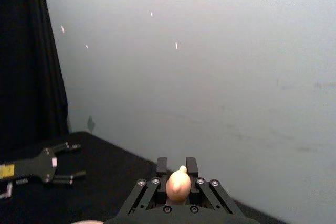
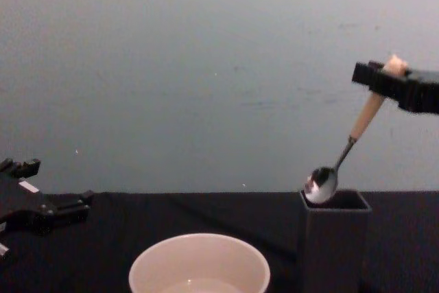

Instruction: Pick up the stirring spoon with one hand, stir inside the cup, then place it back in its original position.

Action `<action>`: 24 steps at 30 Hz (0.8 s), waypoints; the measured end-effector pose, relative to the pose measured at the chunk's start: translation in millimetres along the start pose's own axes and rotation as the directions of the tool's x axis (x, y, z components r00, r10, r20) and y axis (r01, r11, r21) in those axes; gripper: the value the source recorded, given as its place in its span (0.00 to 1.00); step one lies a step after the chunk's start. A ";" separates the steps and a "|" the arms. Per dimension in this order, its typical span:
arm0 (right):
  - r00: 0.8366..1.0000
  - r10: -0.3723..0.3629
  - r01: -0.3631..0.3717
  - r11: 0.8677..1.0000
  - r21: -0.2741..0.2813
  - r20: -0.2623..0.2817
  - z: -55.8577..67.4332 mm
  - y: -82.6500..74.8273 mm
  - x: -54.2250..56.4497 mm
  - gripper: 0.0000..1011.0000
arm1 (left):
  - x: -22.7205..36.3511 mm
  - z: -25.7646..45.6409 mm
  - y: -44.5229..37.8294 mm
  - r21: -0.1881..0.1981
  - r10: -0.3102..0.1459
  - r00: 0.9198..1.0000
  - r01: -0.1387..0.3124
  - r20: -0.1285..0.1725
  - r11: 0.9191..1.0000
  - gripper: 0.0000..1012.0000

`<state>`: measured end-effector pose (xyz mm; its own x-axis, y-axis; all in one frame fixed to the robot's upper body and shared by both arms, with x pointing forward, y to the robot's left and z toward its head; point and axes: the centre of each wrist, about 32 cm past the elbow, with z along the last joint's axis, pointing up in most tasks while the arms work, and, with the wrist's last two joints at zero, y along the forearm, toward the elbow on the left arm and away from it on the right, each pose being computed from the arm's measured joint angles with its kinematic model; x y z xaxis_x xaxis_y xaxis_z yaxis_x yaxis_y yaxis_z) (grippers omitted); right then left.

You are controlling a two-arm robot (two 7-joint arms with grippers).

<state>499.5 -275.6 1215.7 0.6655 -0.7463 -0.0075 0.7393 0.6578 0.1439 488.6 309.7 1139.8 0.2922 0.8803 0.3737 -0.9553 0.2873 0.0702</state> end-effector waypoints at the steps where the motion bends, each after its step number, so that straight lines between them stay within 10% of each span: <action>1: 1.000 0.002 -0.002 1.000 0.006 0.002 1.5 0.3 0.5 0.21 | 0.0 0.0 0.0 0.000 0.000 1.000 0.000 0.000 1.000 0.99; 24: 0.978 0.201 -0.204 0.977 0.066 0.057 14.0 40.8 5.5 0.21 | 0.0 0.0 0.0 0.000 0.000 1.000 0.000 0.000 1.000 0.99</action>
<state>531.9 -254.3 1235.4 0.7934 -0.6037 0.0777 0.5793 0.7882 0.2079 488.6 309.7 1139.8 0.2923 0.8803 0.3737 -0.9553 0.2873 0.0703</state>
